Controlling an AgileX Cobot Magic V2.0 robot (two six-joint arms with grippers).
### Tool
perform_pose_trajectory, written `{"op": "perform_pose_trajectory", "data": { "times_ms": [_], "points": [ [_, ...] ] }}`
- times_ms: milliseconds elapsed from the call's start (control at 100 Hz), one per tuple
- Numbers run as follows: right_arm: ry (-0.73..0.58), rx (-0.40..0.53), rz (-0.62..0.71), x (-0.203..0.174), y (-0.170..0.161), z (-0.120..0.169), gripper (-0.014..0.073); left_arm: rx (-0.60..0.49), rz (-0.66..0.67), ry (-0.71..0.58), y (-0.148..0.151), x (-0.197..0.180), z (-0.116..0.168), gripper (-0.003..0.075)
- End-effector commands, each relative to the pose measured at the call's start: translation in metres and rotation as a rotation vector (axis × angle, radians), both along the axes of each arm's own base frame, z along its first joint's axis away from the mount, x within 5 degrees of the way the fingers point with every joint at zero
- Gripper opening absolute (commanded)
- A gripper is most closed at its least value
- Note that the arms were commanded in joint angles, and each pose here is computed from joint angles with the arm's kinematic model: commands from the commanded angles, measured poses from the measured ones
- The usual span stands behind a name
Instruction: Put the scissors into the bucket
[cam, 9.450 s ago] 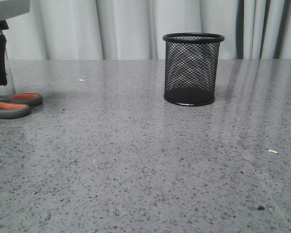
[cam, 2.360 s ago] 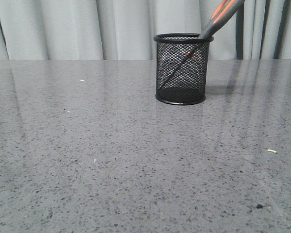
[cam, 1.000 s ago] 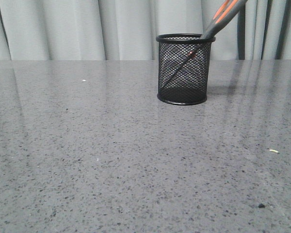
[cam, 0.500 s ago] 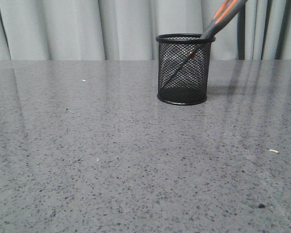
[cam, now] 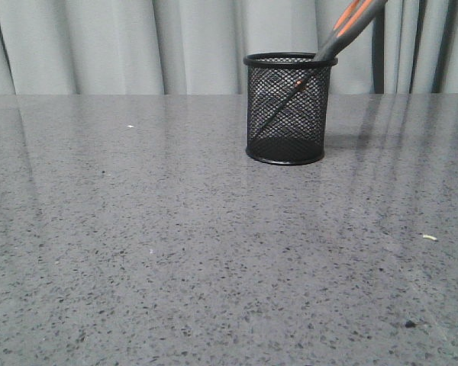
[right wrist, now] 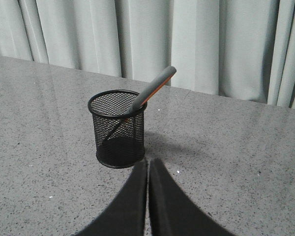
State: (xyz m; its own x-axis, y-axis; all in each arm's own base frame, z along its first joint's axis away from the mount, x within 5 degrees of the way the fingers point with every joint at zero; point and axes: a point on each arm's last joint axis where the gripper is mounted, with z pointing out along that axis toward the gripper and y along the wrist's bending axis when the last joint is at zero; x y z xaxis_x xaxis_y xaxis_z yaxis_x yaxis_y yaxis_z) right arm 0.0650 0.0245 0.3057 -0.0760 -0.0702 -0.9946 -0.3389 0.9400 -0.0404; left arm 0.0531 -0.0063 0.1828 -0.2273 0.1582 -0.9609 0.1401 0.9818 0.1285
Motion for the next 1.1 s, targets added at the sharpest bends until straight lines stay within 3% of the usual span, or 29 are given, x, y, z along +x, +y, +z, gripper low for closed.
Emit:
{"op": "perform_pose_trajectory", "data": {
  "times_ms": [0,270,350,440,680,960,1090],
  "points": [
    [-0.1,0.016,-0.014,0.0,-0.001,0.015,-0.0046,-0.014,0.008,-0.018,0.0,0.0,-0.009,-0.002],
    [-0.087,0.013,-0.017,0.003,-0.001,0.006,-0.0046,-0.014,0.008,-0.018,0.0,0.0,-0.009,-0.002],
    [-0.048,-0.055,-0.057,0.008,-0.003,-0.016,-0.0046,-0.014,0.008,-0.018,0.0,0.0,-0.009,-0.002],
    [-0.032,-0.061,-0.126,0.009,-0.008,-0.043,-0.0046,-0.014,0.008,-0.018,0.0,0.0,-0.009,-0.002],
    [-0.077,0.109,-0.328,0.0,-0.023,-0.102,-0.0046,-0.014,0.008,-0.018,0.0,0.0,-0.009,-0.002],
    [0.162,0.111,-0.37,-0.007,-0.025,-0.125,-0.0046,-0.014,0.008,-0.018,0.0,0.0,-0.009,-0.002],
    [0.145,0.124,-0.368,-0.011,-0.025,-0.125,-0.0046,-0.014,0.008,-0.018,0.0,0.0,-0.009,-0.002]
  ]
}}
